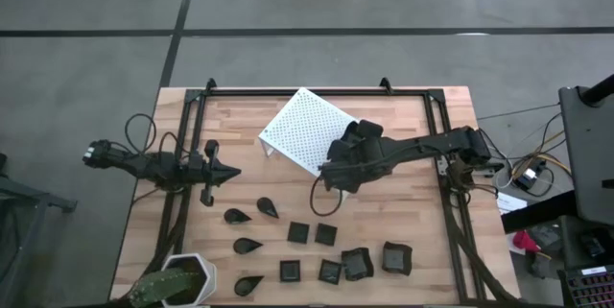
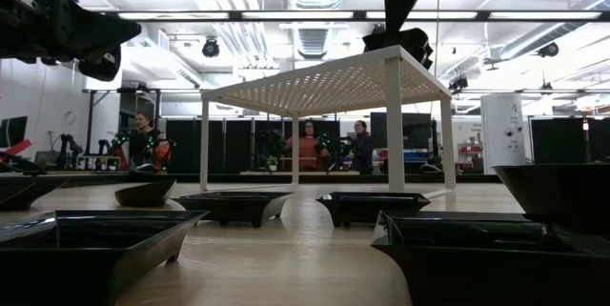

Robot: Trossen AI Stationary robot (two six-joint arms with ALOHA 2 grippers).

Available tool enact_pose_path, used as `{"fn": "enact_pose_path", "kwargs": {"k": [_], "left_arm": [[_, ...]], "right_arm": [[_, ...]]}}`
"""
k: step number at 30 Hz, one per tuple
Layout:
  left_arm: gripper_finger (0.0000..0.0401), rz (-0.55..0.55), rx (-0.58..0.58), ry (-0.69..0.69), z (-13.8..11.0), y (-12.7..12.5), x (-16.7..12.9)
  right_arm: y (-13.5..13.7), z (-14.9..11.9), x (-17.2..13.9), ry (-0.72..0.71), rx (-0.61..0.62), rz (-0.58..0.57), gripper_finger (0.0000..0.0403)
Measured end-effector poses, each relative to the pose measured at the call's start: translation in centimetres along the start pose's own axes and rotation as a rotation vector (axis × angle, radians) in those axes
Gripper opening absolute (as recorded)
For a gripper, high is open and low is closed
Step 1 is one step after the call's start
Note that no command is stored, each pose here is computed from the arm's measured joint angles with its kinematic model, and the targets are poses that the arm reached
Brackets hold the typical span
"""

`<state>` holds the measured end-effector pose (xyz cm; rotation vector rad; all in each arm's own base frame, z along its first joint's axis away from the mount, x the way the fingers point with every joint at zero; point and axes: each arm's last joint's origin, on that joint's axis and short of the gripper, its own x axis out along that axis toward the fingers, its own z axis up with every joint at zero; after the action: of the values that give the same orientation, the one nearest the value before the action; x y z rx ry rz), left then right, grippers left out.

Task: Pick & Place Mini shaped plates
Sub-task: Stack the distorted square plate on top of the other distorted square plate on the shelf

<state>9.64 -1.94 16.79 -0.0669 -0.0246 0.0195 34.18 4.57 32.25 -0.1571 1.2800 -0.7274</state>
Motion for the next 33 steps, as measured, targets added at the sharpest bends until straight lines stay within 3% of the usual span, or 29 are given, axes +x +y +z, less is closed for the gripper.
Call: {"fn": "enact_pose_path", "kwargs": {"k": [33], "left_arm": [[0.0, -0.001, 0.0, 0.0, 0.0, -0.01, 0.0]], "right_arm": [[0.23, -0.06, 0.2, 0.008, -0.006, 0.016, 0.0009]]}}
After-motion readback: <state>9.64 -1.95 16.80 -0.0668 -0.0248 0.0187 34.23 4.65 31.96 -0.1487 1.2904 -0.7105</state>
